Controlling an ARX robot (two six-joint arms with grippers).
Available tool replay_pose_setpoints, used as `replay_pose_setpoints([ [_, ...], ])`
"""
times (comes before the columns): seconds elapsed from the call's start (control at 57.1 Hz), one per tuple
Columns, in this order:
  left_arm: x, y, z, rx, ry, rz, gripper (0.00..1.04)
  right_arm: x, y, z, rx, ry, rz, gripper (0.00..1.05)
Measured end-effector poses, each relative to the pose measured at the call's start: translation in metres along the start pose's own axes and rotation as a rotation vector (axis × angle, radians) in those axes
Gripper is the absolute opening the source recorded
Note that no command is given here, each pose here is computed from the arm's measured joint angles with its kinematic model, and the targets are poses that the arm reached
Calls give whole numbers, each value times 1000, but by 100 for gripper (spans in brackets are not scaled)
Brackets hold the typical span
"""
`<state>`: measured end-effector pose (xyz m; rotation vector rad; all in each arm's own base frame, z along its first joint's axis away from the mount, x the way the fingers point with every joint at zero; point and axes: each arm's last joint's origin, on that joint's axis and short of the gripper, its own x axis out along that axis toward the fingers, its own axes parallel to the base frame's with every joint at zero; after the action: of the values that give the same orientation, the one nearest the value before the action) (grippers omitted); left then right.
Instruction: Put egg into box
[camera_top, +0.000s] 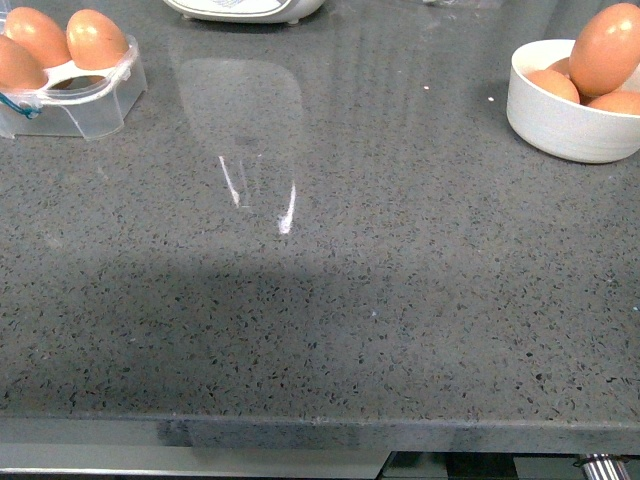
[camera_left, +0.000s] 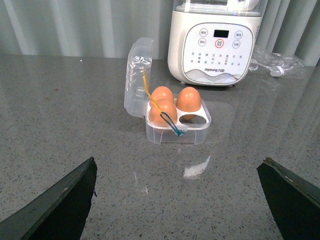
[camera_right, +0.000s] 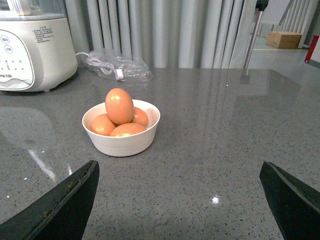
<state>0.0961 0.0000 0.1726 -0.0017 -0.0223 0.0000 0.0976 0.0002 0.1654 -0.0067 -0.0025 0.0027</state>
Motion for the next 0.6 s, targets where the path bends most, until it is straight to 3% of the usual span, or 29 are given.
replay_pose_setpoints([
  [0.595,0,0,0,0,0,0,98,0,0,0,0,0,0,97],
])
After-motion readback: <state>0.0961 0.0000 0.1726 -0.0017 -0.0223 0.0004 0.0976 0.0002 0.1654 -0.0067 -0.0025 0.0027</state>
